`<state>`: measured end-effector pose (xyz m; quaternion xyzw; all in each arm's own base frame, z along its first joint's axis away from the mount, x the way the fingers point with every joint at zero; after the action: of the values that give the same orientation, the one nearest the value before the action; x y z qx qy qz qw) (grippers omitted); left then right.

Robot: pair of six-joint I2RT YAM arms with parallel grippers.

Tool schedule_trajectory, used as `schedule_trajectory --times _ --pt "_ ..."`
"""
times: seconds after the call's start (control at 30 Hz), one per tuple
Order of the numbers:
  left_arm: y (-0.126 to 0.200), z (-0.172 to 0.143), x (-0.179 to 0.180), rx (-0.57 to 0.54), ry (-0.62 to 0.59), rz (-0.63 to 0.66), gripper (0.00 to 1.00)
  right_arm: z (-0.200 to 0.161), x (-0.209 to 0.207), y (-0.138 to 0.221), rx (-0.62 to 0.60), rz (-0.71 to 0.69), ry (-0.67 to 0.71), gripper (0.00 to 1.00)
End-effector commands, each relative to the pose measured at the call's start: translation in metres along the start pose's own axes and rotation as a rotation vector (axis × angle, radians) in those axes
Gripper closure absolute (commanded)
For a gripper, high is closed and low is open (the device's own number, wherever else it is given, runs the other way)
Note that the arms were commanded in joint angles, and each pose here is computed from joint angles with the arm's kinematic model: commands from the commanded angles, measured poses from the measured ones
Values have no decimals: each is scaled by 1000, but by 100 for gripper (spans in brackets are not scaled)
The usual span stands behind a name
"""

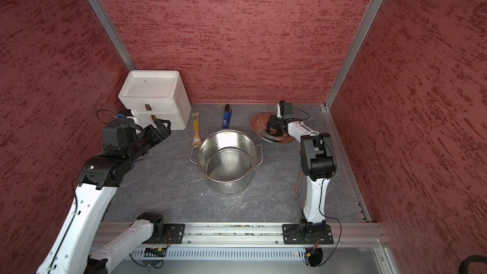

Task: Stir the soup with a spoon
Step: Place the lid at the center of the board.

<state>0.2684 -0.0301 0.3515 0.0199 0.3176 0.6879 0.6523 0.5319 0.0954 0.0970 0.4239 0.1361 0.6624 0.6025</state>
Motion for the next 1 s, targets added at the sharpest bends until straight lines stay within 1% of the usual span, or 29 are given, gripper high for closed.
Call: schedule_trajectory --times 0.0,0.07,0.17,0.43,0.7,0.77,0.83,0.97 --pt "7 10 -2 -41 7 1 0 -10 8 -6 -10 -25 -57 51" --pt "9 11 -3 -45 2 2 0 -13 11 -8 -15 -37 -56 49" --pt "11 12 -2 -46 -3 8 0 -17 10 -10 -15 -59 -57 44" --pt "18 14 0 -52 -32 23 0 -40 -3 -22 45 -105 -90 35" --pt "24 15 0 -60 -48 15 0 -37 2 -20 64 -94 -84 29" --pt "26 17 -2 -66 -64 7 0 -30 8 -12 52 -79 -78 29" --pt "28 21 -4 -78 -87 3 0 -18 16 4 28 -67 -57 27" --pt "28 25 -9 -90 -145 -16 0 4 23 55 -33 -54 -40 22"
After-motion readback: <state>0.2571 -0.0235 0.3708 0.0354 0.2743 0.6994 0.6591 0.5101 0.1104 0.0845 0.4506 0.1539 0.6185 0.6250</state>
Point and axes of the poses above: each gripper's point midway between its finger pads, its own y axis back along the fingers, its own x axis along the line the jaws close on, z = x × y, the point moved 2 cm from there along y, back along the fingers, and after that the axes turned 9 degrees about -y, right-handed, at the moved point
